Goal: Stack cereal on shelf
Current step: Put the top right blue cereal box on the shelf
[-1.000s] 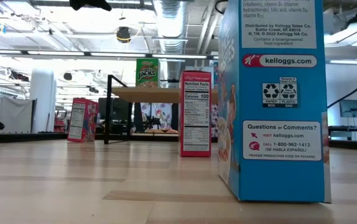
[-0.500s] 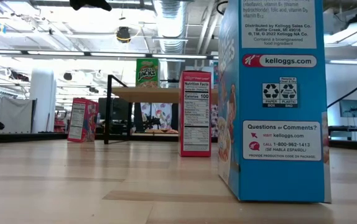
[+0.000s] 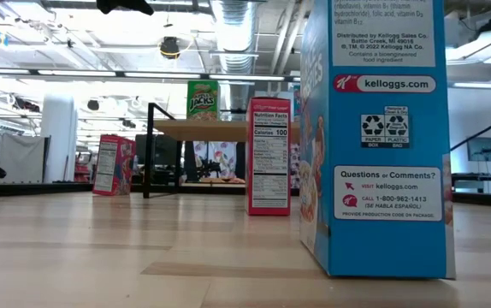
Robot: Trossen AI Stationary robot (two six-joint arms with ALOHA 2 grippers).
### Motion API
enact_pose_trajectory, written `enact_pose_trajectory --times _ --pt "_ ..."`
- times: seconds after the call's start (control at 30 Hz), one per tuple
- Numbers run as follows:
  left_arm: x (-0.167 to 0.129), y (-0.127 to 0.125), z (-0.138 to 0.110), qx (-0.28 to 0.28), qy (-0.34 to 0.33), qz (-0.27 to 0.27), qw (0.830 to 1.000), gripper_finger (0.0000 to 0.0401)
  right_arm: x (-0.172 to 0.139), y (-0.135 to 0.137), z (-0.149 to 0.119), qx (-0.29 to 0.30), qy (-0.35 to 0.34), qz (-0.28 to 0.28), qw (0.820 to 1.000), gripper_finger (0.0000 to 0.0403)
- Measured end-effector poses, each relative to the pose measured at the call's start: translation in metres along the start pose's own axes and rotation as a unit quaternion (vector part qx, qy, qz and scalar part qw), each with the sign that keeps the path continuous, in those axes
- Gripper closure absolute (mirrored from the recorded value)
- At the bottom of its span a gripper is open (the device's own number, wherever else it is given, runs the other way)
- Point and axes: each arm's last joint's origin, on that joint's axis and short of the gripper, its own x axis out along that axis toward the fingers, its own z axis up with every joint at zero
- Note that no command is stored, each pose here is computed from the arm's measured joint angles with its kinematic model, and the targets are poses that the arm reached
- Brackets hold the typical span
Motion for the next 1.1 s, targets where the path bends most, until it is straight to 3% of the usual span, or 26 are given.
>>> enact_pose_trajectory --times 0.3,0.67,1.1 --pt "0.000 0.000 0.000 0.000 0.000 0.000 1.000 0.0225 -0.015 0.019 -0.008 -0.010 0.001 0.054 0.998 0.0239" --pt "0.000 0.000 0.000 0.004 0.000 0.000 1.000 0.0225 0.029 0.025 -0.009 0.003 0.035 0.044 0.998 0.0239" --pt "0.000 0.000 0.000 0.004 -0.001 0.000 1.000 0.0225 0.041 0.020 -0.004 0.014 0.039 0.064 0.997 0.0239"
